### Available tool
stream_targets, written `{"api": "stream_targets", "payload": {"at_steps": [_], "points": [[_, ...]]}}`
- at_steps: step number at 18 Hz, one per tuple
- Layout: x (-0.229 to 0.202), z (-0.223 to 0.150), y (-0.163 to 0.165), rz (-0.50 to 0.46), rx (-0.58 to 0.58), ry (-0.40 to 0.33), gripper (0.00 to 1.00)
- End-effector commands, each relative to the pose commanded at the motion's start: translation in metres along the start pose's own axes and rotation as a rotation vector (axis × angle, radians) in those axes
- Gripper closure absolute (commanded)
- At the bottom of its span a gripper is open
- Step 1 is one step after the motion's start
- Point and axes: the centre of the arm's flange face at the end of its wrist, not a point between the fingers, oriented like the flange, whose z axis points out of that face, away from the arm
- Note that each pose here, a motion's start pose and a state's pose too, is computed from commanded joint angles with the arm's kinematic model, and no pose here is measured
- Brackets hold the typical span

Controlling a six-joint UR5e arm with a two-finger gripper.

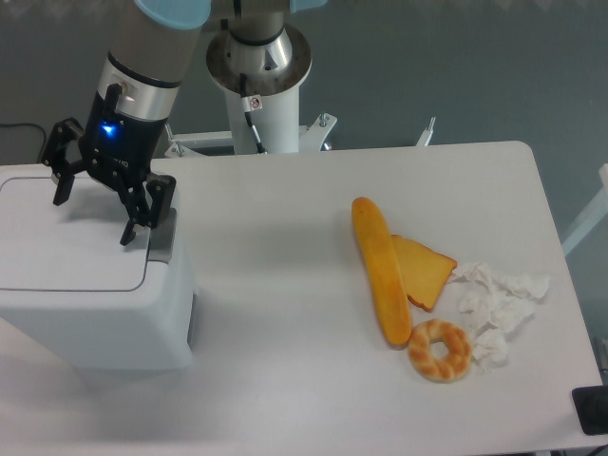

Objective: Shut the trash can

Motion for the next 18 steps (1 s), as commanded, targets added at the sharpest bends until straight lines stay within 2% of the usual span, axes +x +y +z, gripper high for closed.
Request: {"api": "stream_targets", "payload": {"at_steps": [9,12,18], "points": [[0.001,-0.009,-0.005,-0.009,0.016,0.000,0.00],[-0.005,-0.030,-0.008,-0.020,0.048,-0.024,0.00],[-0.019,-0.064,-0.016,0.015,0.099,-0.086,0.00]]}}
